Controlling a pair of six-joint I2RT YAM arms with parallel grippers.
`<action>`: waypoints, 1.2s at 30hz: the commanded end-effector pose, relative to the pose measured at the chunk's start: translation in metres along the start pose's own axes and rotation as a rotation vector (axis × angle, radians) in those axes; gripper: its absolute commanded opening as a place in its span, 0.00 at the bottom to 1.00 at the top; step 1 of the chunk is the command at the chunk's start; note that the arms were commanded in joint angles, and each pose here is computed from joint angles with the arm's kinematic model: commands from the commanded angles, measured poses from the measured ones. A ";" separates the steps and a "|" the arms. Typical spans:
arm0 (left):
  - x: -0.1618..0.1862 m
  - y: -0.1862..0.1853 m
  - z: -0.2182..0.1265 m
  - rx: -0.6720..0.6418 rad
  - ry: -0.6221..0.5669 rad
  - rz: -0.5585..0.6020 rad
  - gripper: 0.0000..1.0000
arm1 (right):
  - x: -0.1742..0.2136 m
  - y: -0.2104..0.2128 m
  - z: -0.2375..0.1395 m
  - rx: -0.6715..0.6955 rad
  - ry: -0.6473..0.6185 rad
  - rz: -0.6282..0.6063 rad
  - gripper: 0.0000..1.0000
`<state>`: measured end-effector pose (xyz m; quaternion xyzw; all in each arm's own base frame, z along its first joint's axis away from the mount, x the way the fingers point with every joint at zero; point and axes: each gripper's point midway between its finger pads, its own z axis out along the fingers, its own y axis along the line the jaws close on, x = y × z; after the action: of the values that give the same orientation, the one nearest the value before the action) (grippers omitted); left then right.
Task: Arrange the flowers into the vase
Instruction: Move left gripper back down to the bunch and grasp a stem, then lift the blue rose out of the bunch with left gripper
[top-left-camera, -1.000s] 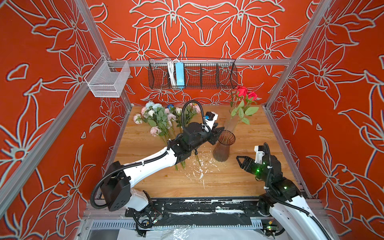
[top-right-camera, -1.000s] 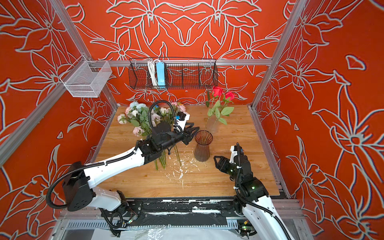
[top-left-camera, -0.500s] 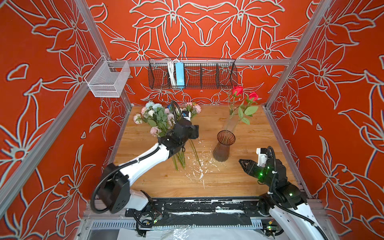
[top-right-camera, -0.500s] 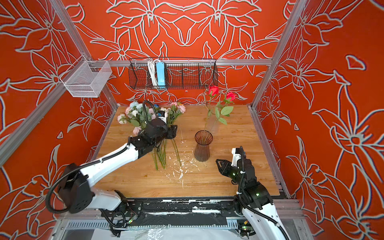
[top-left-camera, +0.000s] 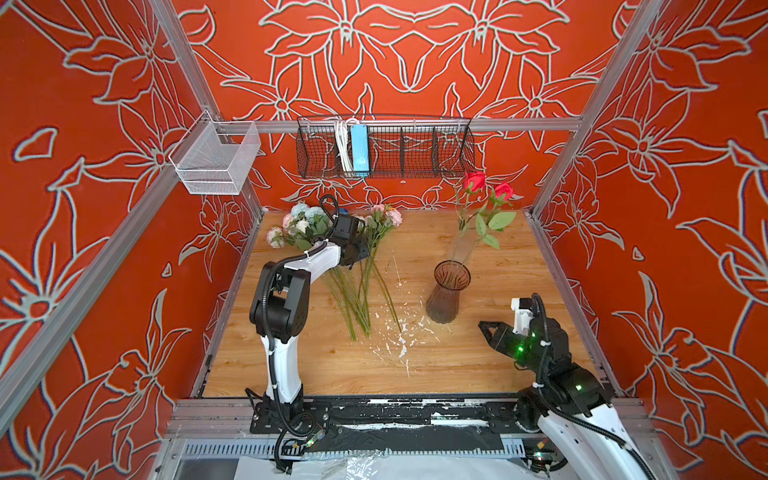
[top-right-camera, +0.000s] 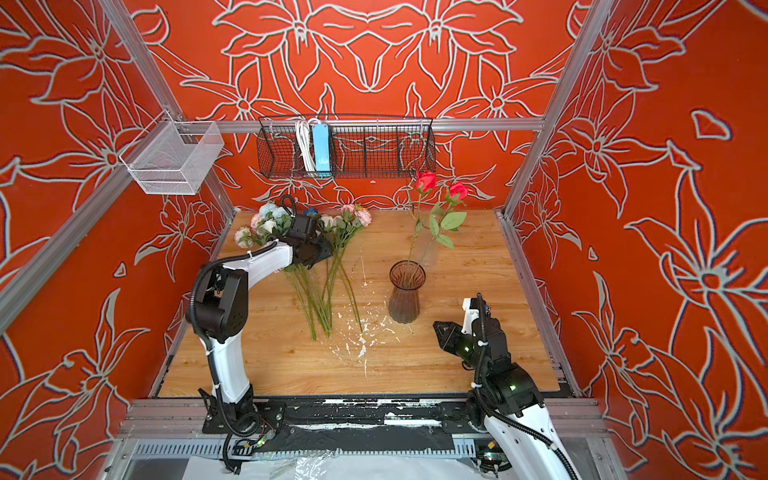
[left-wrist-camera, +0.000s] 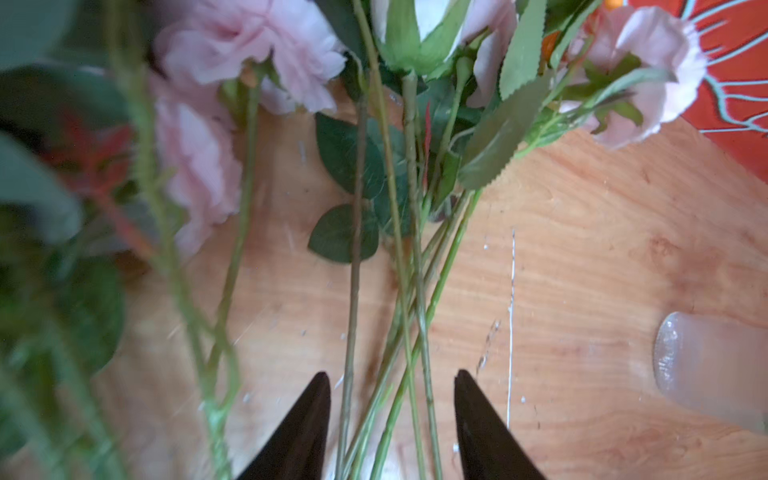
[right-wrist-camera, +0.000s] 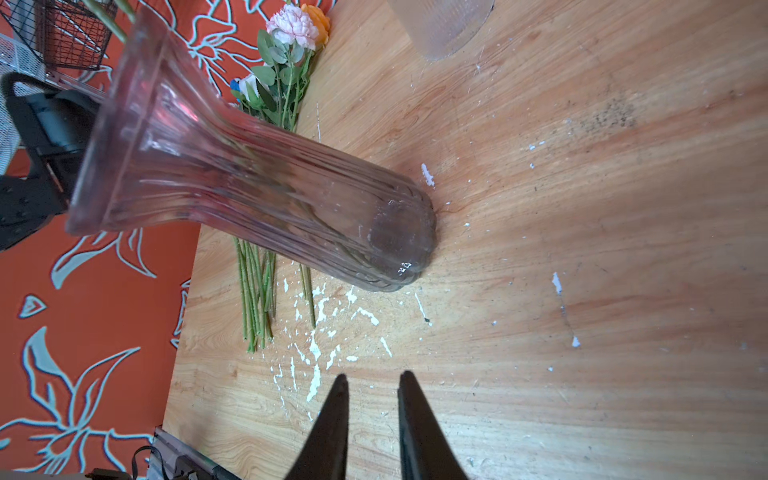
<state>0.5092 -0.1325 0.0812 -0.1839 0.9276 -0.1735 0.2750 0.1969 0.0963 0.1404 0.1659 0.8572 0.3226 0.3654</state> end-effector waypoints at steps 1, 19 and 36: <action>0.004 -0.005 0.016 0.050 0.081 -0.024 0.42 | -0.007 -0.004 0.007 0.020 -0.030 -0.012 0.24; 0.002 -0.006 0.021 0.080 0.078 -0.009 0.01 | -0.013 0.007 0.006 0.025 0.003 -0.092 0.26; 0.030 -0.050 -0.113 0.380 -0.071 -0.070 0.00 | -0.023 0.034 -0.020 -0.018 0.013 -0.134 0.26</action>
<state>0.4432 -0.1582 0.1631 -0.1663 0.8749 -0.3244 0.3190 0.2019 0.1001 0.1667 0.1161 0.8682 0.3043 0.3745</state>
